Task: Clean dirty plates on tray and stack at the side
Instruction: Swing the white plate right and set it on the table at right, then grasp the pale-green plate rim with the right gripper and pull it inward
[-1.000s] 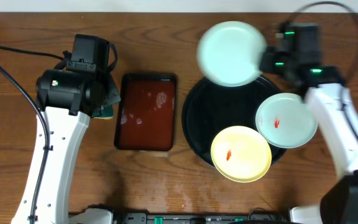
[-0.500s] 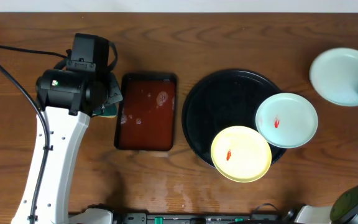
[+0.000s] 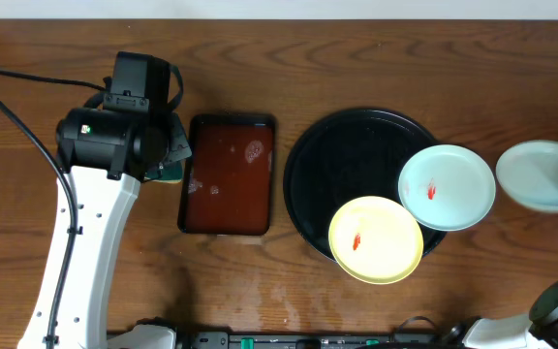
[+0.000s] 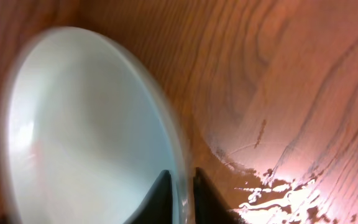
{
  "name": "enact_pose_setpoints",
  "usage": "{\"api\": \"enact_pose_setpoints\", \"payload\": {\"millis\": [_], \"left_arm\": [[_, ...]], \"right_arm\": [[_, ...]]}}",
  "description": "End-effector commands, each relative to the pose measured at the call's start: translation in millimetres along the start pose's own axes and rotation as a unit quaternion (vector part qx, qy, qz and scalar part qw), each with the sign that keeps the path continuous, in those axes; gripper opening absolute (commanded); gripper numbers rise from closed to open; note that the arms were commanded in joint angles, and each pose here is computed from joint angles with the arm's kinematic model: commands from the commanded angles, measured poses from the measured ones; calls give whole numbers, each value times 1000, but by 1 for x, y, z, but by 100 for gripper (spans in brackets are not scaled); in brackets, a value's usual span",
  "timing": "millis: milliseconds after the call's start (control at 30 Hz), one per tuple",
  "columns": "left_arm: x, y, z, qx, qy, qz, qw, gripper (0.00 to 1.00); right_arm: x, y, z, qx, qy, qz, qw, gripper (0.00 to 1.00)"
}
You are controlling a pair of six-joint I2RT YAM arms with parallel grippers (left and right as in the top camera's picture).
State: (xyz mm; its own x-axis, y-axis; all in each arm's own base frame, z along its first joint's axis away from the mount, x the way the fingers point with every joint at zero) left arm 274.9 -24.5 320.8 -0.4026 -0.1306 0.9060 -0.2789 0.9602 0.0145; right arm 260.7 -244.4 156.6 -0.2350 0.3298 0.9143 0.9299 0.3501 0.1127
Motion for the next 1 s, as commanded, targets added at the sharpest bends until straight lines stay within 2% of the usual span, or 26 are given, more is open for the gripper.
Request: {"api": "enact_pose_setpoints", "payload": {"millis": [0, 133, 233, 433, 533, 767, 900, 967], "left_arm": [[-3, 1, 0, -8, 2, -4, 1000, 8], [-3, 1, 0, -8, 2, -4, 1000, 8], [-3, 0, -1, -8, 0, -3, 1000, 8], [-4, 0, 0, -8, 2, -4, 1000, 8], [-5, 1, 1, -8, 4, -5, 1000, 8], [-5, 1, 1, -8, 4, -5, 1000, 8], [-5, 1, 1, -8, 4, -5, 1000, 8], [-5, 1, 1, -8, 4, -5, 1000, 8]], "right_arm": [[2, 2, -2, 3, 3, -19, 1000, 32], [18, 25, 1, 48, 42, -126, 990, 40], [42, 41, 2, 96, 62, -159, 981, 43], [69, 71, 37, 219, 119, -152, 956, 42], [68, 79, 59, 265, 126, -105, 950, 40], [61, 104, 94, 349, 88, -57, 931, 37], [58, 108, 101, 366, 72, -41, 927, 27], [54, 107, 103, 367, 68, -39, 927, 26]]}}
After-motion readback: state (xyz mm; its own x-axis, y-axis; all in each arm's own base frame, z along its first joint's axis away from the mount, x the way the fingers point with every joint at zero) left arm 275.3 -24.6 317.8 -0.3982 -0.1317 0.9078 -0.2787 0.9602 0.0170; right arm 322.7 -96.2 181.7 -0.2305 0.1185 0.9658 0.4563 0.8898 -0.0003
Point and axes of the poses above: each gripper's point midway between its finger pads, its own x axis back along the fingers, its own y axis along the line the jaws close on, z = x × y, the point moved 8 cm from there along x, back along the fingers, and after that the axes turned 5 degrees about -x, right-handed, at the moved point
